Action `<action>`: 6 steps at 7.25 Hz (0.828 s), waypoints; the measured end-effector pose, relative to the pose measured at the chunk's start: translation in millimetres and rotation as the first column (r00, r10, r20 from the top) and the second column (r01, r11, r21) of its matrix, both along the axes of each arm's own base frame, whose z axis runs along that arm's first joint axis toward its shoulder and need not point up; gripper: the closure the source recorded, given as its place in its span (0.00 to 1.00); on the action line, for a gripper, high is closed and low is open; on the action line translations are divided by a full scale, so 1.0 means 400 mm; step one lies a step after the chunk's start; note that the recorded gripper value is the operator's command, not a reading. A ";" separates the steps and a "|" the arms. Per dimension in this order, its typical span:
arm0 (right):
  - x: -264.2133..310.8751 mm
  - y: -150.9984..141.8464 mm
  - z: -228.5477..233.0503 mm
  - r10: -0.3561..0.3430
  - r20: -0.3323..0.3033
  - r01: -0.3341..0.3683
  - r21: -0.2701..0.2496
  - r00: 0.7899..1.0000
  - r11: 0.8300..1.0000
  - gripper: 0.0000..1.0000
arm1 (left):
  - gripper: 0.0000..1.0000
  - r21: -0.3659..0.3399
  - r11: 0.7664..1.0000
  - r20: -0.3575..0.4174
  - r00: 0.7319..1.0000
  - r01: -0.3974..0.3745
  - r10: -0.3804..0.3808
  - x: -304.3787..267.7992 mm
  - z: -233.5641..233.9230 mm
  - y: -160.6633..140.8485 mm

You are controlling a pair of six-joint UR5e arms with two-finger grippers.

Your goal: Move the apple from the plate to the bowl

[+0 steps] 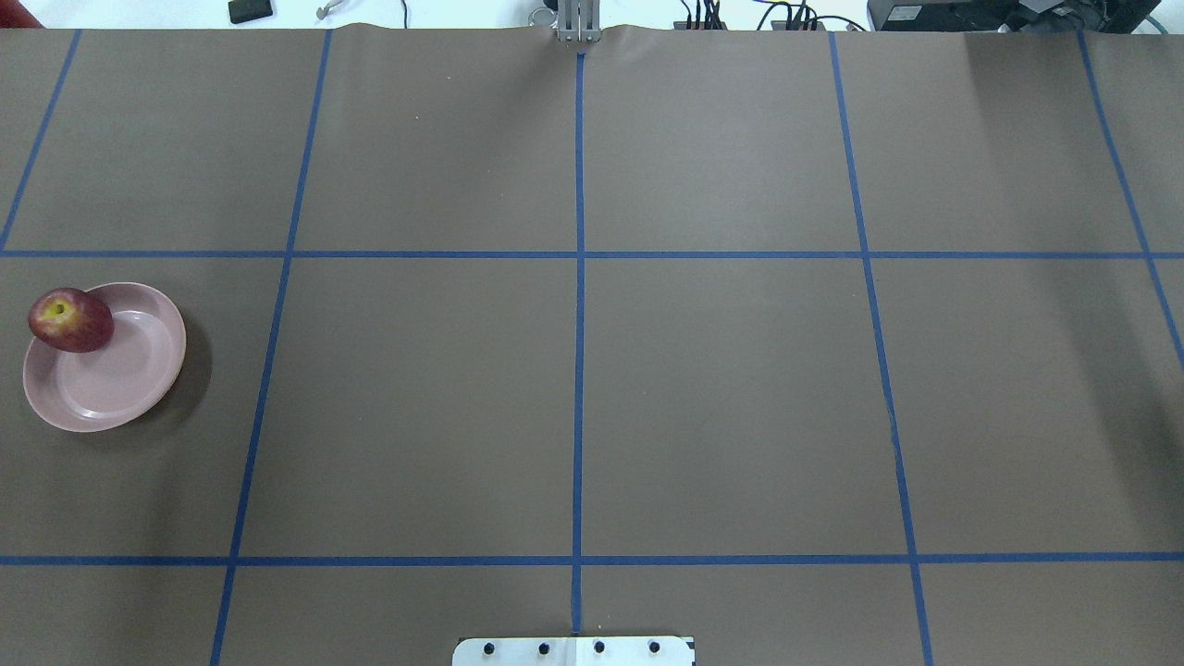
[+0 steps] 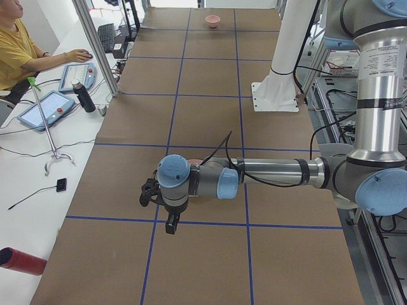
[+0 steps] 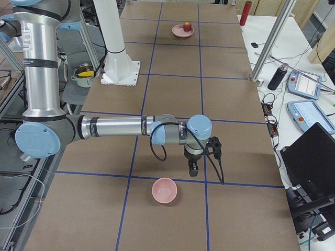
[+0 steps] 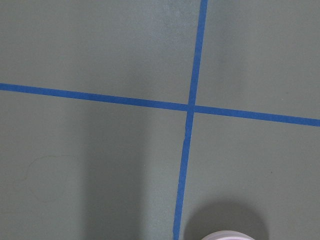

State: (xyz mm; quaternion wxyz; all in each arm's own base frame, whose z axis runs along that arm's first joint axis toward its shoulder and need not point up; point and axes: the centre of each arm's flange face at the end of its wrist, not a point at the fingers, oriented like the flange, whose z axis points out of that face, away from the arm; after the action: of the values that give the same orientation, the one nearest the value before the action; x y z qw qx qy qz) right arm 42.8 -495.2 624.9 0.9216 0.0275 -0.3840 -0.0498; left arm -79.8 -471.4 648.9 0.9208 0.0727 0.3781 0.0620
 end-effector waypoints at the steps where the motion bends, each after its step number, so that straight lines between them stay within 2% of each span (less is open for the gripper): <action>1: 0.000 0.000 -0.001 0.000 0.000 0.000 0.001 1.000 1.000 0.00 | 0.02 0.001 1.000 0.000 1.000 0.000 0.000 0.000 -0.001 0.000; 4: -0.001 -0.003 -0.063 -0.001 0.002 0.001 0.051 1.000 0.999 0.00 | 0.02 0.026 1.000 0.000 1.000 0.000 0.000 0.000 -0.032 -0.008; 6: 0.000 0.016 -0.053 -0.004 0.004 0.004 0.044 1.000 0.999 0.00 | 0.02 0.031 1.000 0.000 1.000 0.000 0.000 0.000 -0.039 -0.009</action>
State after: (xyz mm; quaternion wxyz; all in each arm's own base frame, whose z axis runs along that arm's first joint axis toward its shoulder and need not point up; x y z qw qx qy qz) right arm 42.6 -488.9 603.7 0.9200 0.0473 -0.3845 -0.0599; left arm -79.9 -475.0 633.1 0.9195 0.0871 0.3772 0.0680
